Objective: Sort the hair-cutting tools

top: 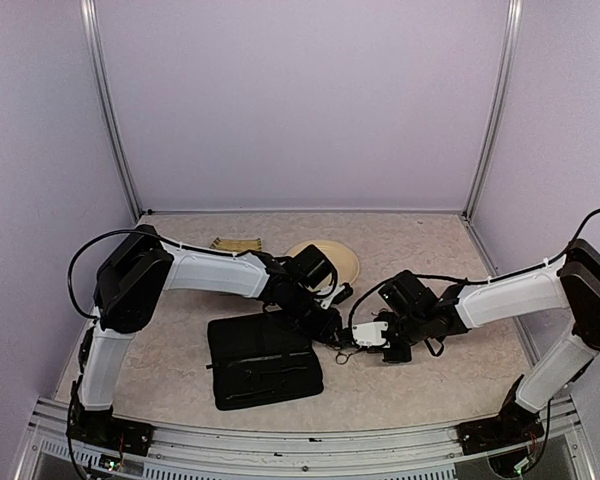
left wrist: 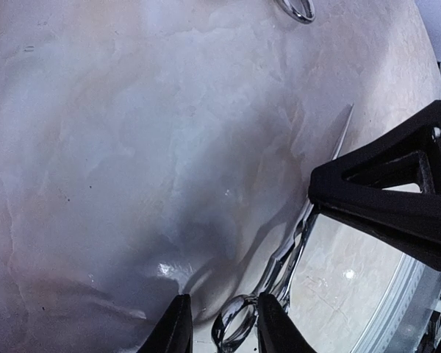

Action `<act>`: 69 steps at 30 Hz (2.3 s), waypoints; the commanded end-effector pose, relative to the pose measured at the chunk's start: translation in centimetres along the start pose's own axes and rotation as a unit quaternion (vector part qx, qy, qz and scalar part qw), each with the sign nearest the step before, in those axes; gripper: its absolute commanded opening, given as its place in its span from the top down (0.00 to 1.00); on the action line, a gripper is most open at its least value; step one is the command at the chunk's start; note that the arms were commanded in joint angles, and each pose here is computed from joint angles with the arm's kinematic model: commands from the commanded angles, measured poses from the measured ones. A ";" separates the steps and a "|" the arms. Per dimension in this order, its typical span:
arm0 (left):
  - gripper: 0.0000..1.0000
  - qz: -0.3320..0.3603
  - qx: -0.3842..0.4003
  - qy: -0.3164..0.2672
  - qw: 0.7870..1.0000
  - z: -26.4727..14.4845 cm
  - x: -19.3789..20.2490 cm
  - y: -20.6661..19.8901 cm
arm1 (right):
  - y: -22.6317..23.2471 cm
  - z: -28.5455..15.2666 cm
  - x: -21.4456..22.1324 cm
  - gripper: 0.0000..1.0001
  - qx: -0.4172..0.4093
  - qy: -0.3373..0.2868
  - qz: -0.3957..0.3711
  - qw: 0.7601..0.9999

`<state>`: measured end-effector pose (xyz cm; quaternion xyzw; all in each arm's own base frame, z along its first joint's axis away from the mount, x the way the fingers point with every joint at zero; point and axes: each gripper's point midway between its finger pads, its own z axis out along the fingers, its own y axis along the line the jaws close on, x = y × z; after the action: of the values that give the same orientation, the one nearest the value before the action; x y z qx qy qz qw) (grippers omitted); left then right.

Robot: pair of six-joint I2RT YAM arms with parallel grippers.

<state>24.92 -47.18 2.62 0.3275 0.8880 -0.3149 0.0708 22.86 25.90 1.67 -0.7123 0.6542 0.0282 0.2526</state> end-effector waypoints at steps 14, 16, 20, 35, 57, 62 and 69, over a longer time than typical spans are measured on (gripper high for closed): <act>0.90 0.010 0.100 0.042 0.994 -0.3 1.3 -1.8 | 4.3 0.6 5.3 1.00 -0.061 0.104 0.004 0.993; 0.95 0.014 0.109 0.038 0.993 -0.5 1.2 -2.1 | 4.0 0.0 5.0 1.00 -0.058 0.100 0.005 0.993; 1.00 0.023 0.124 0.022 0.992 -1.3 0.2 -3.2 | 2.5 -2.9 2.9 0.88 -0.051 0.073 0.014 0.996; 0.73 0.044 0.038 -0.088 0.994 -6.6 -2.6 -4.1 | -0.1 -9.7 -0.7 0.64 -0.096 -0.083 0.083 0.988; 0.56 -0.007 -0.063 -0.195 0.979 -11.1 -4.6 -1.4 | 1.4 -2.0 3.1 0.56 -0.157 0.035 0.119 0.980; 0.56 -0.005 -0.074 -0.197 0.978 -11.5 -4.6 -1.0 | 2.0 -0.9 2.9 0.61 -0.151 0.051 0.105 0.982; 0.56 -0.003 -0.086 -0.206 0.975 -12.6 -4.5 -0.7 | 3.9 -0.4 3.6 0.87 -0.174 0.088 0.088 0.977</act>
<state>28.57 -43.16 12.58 0.2456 0.8863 -0.3006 0.2525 21.40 23.90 1.60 -0.6803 0.7134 0.1155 0.1226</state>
